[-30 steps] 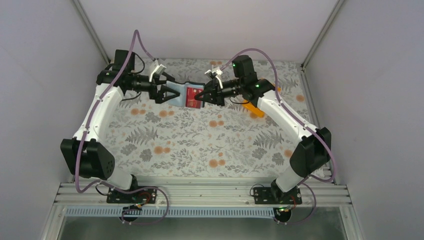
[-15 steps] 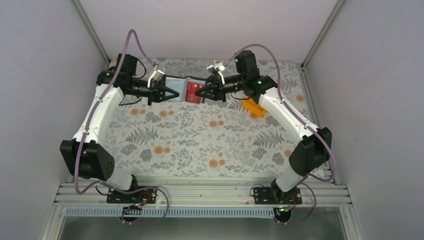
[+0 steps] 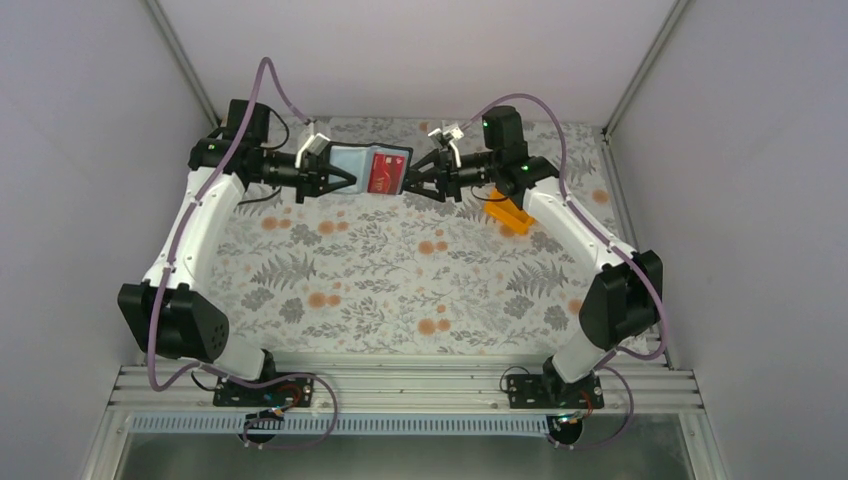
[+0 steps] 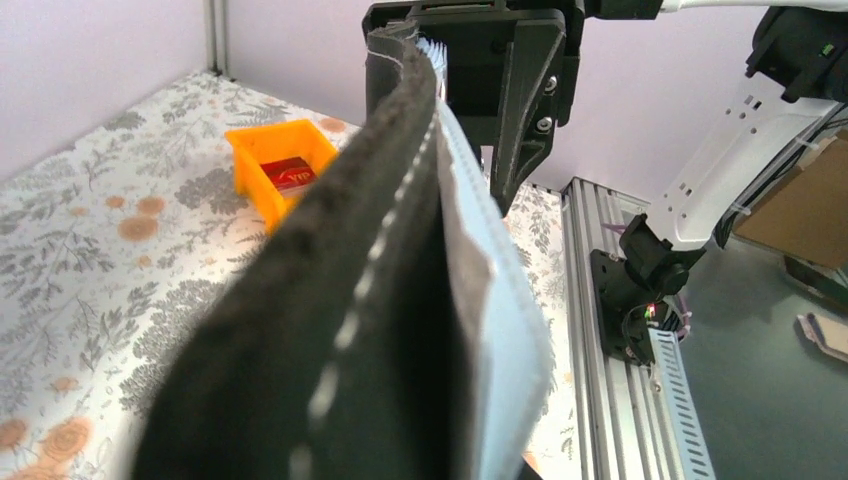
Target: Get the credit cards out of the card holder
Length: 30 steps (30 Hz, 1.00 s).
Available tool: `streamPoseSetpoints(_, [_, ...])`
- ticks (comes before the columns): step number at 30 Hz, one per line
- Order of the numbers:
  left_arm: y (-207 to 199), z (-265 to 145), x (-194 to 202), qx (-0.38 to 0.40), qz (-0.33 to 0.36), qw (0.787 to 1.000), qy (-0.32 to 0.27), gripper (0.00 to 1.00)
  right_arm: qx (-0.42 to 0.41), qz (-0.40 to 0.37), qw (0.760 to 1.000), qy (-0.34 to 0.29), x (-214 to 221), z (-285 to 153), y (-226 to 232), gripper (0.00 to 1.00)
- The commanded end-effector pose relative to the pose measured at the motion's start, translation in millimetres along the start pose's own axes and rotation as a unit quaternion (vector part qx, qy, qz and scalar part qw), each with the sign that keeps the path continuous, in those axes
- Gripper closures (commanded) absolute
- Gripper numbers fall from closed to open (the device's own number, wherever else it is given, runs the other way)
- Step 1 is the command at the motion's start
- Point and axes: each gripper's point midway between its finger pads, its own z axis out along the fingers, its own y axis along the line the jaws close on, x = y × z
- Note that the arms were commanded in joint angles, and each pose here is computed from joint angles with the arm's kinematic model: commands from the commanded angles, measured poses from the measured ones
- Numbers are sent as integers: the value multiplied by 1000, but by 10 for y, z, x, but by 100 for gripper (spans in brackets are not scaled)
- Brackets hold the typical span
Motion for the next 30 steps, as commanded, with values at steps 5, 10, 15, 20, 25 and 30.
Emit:
streamPoseSetpoints(5, [-245,21,-212,29,68,997,-19,98,-33,-58,997,-27,-234,28,221,85])
streamPoseSetpoints(10, [-238,116,-145,42,58,997,-15,98,-41,-80,996,-30,-317,124,350,93])
streamPoseSetpoints(15, [-281,177,-118,53,57,997,-10,98,-36,-88,995,-34,-384,205,406,85])
streamPoseSetpoints(20, [-345,163,-134,65,63,996,-14,98,-17,-72,997,-33,-364,237,307,84])
streamPoseSetpoints(25, [-362,165,-115,70,62,995,-15,98,-22,-62,997,-32,-343,265,269,87])
streamPoseSetpoints(30, [-335,166,-100,67,59,996,-13,98,-37,-63,997,-30,-333,262,320,96])
